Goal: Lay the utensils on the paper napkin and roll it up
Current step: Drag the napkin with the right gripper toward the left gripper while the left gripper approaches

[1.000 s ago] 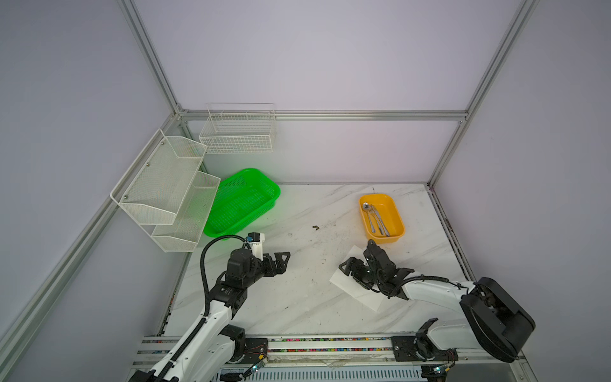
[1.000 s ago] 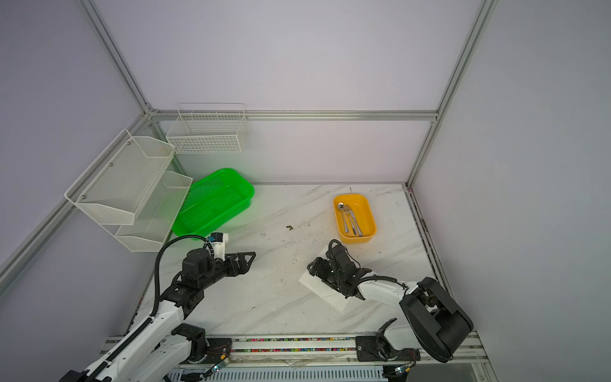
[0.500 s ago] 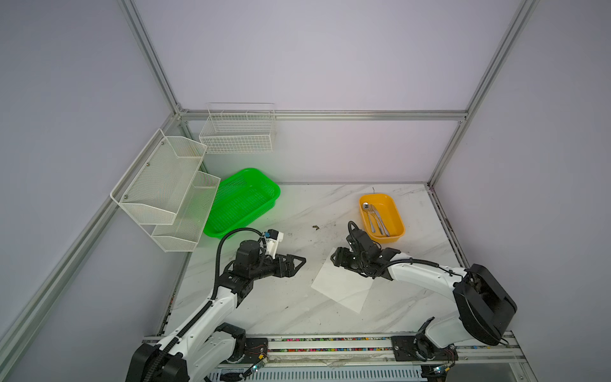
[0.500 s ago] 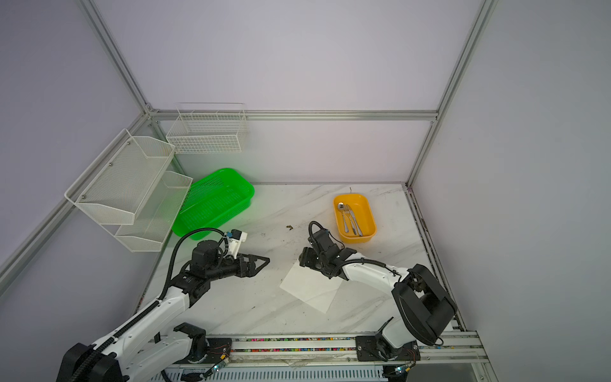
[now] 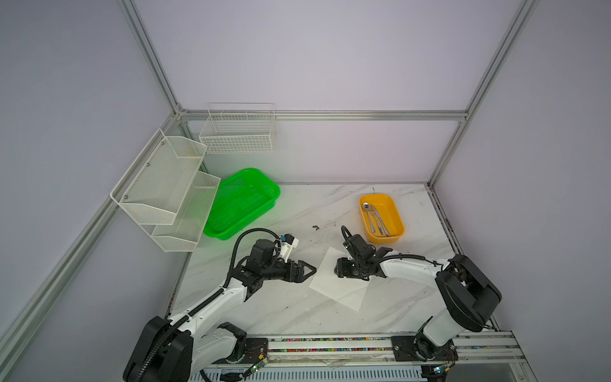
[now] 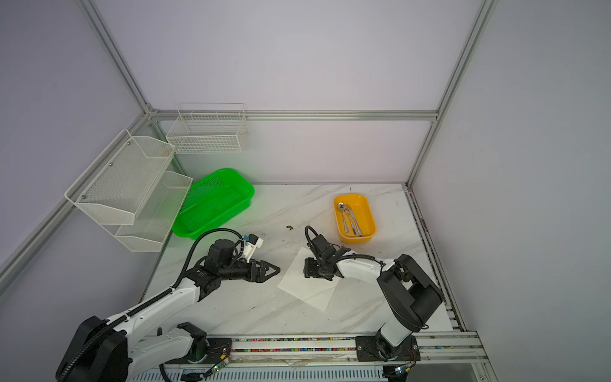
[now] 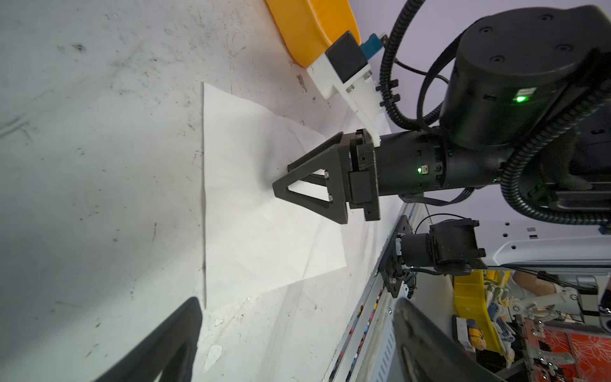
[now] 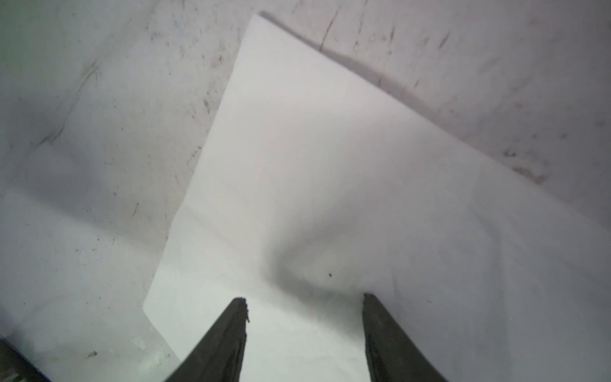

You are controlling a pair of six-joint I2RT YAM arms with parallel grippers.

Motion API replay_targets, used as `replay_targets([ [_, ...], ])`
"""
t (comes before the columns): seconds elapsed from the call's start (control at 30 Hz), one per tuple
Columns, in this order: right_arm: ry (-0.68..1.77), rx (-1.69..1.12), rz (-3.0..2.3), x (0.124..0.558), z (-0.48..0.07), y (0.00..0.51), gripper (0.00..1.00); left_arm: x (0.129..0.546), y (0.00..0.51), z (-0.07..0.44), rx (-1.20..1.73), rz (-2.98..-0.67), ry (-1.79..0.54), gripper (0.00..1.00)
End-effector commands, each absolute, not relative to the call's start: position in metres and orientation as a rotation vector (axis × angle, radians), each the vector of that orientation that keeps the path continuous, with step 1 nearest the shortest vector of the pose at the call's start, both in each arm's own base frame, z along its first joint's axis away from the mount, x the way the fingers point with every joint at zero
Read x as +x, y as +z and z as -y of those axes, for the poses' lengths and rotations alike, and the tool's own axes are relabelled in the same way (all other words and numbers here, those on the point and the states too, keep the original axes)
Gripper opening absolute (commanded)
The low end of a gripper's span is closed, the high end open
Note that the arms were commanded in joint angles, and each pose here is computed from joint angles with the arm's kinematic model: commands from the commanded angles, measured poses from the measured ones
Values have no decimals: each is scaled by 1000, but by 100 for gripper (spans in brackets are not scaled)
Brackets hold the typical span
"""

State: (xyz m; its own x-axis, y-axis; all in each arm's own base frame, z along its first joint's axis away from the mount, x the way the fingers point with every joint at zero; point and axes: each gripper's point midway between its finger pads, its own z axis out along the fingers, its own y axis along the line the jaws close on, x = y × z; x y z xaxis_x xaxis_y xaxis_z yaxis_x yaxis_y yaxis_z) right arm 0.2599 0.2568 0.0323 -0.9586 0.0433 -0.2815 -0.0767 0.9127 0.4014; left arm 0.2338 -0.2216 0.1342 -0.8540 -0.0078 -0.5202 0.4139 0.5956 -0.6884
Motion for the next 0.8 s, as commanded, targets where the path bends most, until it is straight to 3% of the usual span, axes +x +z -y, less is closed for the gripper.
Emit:
replay_targets([
  [0.0,489,195,-2901,244,-239,-7,60,261,173,222,358,-2256,-1069,89],
  [0.27,734,657,-2777,247,-282,-14,63,274,165,214,318,-2282,-967,91],
  [0.5,871,767,-2650,248,-321,24,65,279,162,227,310,-2320,-1053,90],
  [0.63,921,657,-2568,260,-320,62,62,280,149,226,291,-2403,-1028,81],
  [0.77,869,396,-2608,258,-321,70,55,272,134,228,254,-2484,-1077,59],
])
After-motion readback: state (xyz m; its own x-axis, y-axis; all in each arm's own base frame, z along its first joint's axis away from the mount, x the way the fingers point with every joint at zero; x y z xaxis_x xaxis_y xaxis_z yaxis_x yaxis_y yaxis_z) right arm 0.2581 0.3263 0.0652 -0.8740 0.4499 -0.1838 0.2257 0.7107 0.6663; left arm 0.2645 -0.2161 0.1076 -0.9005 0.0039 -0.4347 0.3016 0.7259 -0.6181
